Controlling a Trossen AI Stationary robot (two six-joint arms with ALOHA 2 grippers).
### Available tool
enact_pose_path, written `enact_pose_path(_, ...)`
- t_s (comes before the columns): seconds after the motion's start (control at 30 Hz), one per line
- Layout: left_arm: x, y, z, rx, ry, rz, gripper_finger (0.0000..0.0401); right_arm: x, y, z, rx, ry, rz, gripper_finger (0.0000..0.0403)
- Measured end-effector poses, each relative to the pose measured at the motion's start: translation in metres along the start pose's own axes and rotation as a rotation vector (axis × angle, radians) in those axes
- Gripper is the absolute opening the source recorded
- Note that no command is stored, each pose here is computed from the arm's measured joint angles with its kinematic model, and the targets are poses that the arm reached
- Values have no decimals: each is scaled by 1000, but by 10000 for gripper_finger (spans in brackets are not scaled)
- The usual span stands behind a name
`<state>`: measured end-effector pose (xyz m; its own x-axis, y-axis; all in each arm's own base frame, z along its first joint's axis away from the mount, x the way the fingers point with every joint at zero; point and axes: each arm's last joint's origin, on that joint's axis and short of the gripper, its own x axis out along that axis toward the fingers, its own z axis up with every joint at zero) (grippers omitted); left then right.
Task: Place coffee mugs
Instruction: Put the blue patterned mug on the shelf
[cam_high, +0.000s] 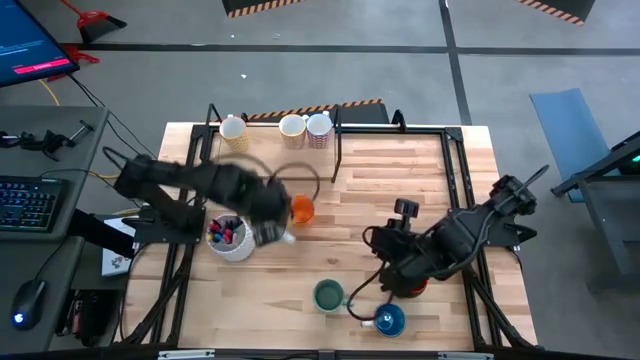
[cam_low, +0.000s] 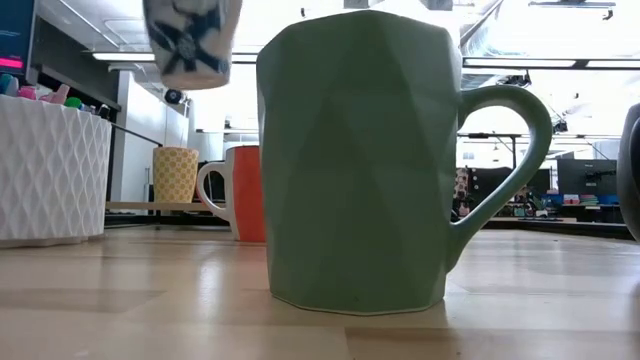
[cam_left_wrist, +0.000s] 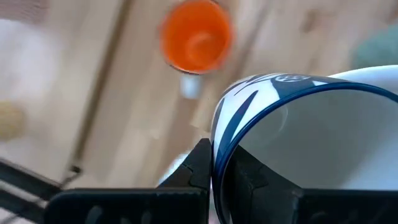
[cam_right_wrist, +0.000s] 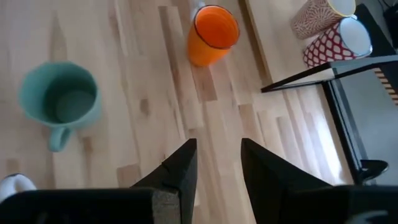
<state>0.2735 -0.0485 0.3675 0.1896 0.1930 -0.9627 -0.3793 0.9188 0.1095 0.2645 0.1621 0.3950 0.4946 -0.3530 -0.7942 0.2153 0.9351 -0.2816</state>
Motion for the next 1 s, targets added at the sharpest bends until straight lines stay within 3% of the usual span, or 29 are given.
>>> enact_pose_path(0.3,15,110,32,-104,48,25,10,-10,11,-8,21,-45,-2,103)
enact_pose_path(0.57,29,200,38,-244,10,6,10,-16,16,-12,100,-80,-11,103)
enact_pose_path(0.7,35,227,33,-223,14,20,10,-16,16,-12,170,-83,-10,103)
enact_pose_path(1.0,76,261,42,-128,123,-12,10,-12,11,-8,306,-99,-35,103)
